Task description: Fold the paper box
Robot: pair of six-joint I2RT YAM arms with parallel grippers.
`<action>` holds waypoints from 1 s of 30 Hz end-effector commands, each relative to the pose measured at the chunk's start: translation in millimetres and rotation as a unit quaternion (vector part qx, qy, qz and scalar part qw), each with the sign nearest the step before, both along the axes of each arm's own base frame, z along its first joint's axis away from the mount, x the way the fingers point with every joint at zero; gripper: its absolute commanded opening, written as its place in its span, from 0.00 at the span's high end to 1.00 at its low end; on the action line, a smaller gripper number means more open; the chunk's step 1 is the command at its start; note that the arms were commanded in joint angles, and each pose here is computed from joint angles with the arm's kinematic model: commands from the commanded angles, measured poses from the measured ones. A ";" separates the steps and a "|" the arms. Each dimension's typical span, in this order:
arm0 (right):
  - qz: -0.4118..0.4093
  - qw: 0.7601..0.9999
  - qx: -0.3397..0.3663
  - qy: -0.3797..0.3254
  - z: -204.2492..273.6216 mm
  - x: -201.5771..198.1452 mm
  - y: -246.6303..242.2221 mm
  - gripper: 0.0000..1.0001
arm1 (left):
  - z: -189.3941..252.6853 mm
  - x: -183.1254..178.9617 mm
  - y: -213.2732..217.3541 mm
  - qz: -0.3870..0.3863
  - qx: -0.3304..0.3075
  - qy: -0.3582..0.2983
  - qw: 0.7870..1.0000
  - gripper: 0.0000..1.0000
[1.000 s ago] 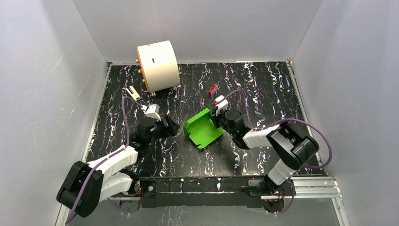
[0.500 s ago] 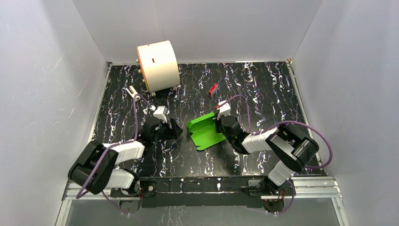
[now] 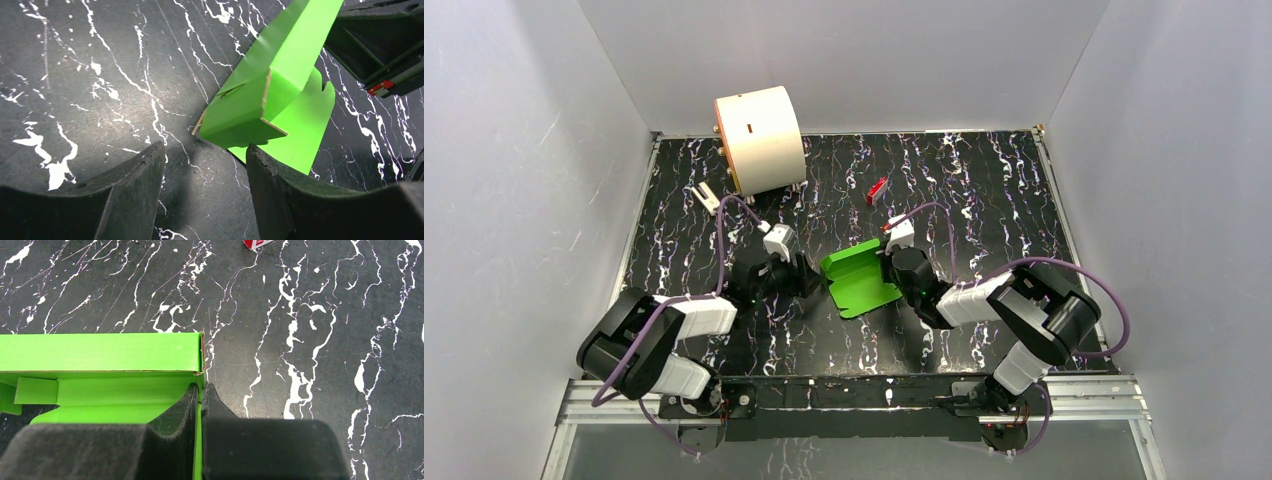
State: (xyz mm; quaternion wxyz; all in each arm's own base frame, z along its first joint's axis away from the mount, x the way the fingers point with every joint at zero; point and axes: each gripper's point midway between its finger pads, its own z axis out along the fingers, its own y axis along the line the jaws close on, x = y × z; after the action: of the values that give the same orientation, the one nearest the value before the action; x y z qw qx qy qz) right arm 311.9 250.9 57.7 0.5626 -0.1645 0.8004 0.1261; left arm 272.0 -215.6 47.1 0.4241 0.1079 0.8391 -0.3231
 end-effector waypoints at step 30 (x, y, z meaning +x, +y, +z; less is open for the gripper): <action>-0.010 1.000 0.021 0.006 1.2 1.4 16.7 0.98 | 21.9 5.1 -67.1 -0.041 0.032 -0.086 0.995 0.67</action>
State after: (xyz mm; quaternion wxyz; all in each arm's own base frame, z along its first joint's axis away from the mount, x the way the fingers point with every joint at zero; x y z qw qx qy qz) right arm 314.9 255.2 57.8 0.5689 -0.1475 0.8003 0.1187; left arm 258.1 -268.9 50.9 0.4536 0.2103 0.8131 -0.2981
